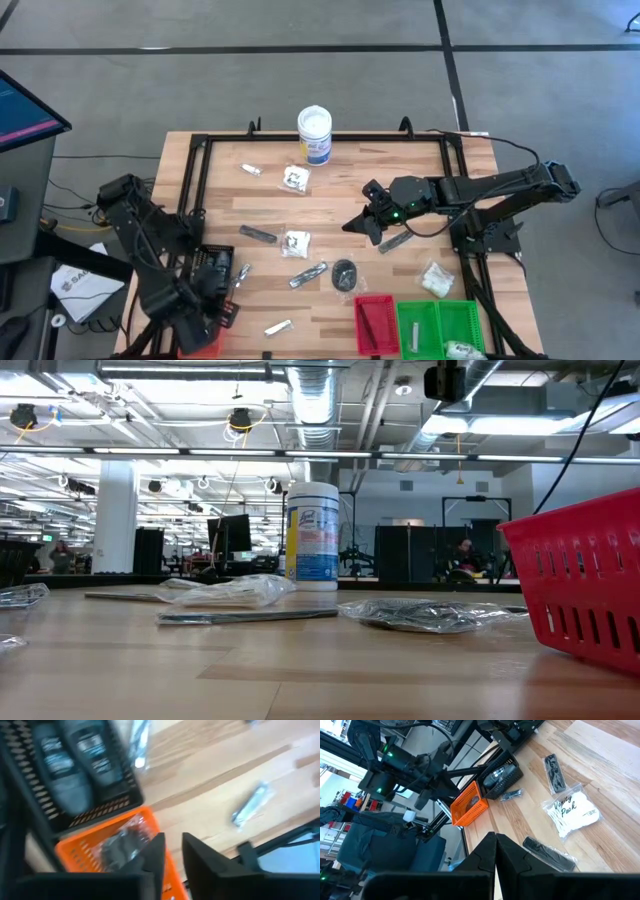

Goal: Pick & Place Travel size toiletries
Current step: Put the white cotton pack into the right green bin

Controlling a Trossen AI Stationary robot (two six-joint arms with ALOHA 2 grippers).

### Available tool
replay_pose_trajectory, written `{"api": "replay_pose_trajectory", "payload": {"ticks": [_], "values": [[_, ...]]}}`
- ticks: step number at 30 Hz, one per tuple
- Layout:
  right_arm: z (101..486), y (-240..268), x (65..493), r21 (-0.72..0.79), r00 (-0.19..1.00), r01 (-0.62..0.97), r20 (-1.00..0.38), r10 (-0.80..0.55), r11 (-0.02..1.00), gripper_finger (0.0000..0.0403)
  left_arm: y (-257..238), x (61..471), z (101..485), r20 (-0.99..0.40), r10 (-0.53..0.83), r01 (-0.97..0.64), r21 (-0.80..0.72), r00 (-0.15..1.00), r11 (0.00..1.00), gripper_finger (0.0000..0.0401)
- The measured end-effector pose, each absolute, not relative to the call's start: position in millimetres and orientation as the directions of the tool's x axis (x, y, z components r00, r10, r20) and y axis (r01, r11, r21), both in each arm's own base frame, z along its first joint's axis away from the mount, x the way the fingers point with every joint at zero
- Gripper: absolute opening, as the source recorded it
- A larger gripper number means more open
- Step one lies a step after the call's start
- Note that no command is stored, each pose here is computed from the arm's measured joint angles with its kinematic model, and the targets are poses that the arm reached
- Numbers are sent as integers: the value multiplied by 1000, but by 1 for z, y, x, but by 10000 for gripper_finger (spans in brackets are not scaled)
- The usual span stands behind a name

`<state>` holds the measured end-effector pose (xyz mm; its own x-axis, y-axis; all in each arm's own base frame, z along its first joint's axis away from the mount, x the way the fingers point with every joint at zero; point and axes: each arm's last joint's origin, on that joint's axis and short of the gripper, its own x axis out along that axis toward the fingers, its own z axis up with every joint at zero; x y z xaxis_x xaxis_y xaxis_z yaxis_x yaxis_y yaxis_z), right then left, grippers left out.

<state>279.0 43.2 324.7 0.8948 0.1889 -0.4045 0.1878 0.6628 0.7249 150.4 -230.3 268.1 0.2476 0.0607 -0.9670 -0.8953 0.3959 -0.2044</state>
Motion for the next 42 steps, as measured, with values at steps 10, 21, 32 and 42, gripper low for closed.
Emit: {"api": "replay_pose_trajectory", "payload": {"ticks": [10, 21, 32, 42], "values": [[325, 44, 279, 725, 894, 186, -404, 192, 663, 0, -220, 175, 270, -915, 120, -856, -306, 386, 417, 5], [325, 45, 279, 727, 888, 166, -404, 219, 666, 0, -201, 209, 272, -883, 127, -828, -363, 452, 427, 1], [324, 56, 276, 725, 876, 146, -411, 252, 673, 0, -179, 244, 276, -848, 111, -795, -430, 518, 427, 4], [318, 70, 270, 704, 832, 156, -472, 291, 693, 0, -144, 267, 276, -855, 156, -843, -428, 495, 325, 4]]}}
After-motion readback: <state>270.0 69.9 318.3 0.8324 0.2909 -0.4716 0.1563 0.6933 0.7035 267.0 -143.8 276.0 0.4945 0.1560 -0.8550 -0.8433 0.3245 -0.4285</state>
